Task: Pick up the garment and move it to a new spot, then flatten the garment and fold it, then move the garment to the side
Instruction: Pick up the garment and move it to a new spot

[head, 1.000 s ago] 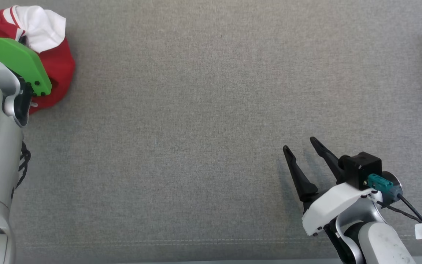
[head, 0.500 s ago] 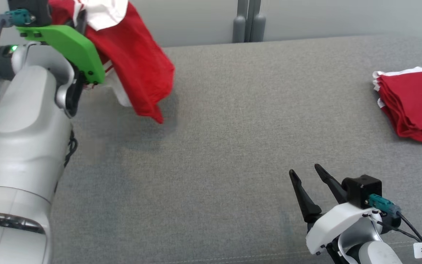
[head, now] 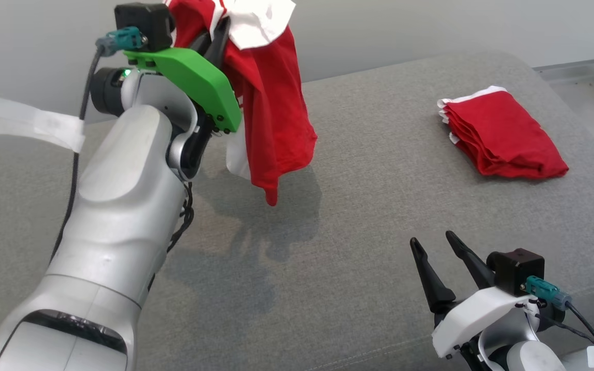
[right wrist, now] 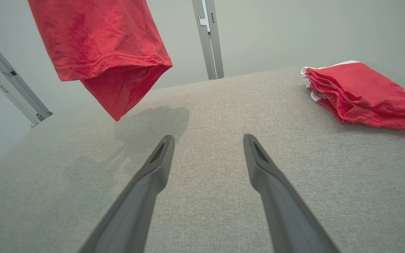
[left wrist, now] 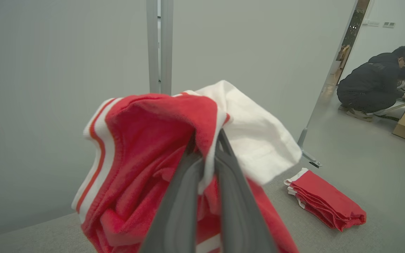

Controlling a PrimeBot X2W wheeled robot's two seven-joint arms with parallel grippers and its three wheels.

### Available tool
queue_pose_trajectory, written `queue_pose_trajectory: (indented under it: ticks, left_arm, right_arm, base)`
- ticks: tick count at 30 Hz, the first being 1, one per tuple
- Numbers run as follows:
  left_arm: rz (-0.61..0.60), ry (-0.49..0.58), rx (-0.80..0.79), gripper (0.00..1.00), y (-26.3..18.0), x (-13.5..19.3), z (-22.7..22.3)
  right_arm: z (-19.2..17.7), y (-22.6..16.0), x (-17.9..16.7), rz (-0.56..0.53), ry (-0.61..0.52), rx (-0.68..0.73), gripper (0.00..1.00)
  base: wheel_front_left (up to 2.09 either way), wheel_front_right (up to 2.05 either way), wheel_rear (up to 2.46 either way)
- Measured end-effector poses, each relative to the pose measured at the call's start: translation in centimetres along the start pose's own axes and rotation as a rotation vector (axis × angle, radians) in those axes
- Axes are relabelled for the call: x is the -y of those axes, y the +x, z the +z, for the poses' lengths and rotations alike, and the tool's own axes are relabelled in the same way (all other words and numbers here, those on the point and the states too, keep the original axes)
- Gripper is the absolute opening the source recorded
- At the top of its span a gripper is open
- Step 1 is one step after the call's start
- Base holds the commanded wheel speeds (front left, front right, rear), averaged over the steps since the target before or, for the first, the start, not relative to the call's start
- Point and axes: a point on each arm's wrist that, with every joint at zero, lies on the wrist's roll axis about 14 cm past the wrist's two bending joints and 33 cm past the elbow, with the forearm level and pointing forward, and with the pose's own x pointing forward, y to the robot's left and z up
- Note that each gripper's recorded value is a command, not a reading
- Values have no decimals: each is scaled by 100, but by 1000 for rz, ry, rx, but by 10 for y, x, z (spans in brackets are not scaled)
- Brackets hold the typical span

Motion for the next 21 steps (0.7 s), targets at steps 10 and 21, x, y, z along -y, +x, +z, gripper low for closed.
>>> queue_pose_trajectory:
  ticks: [10,21]
  left_arm:
    - [41,-196,-171,0,-11,11,-106]
    - [262,-285,-424,100,-100,-34,-217]
  right_arm:
    - [-10,-9,24,-81,11,-20,100]
    - [-19,5,5,-16,7,-48,100]
  base:
    - [0,0,0]
    - [0,0,0]
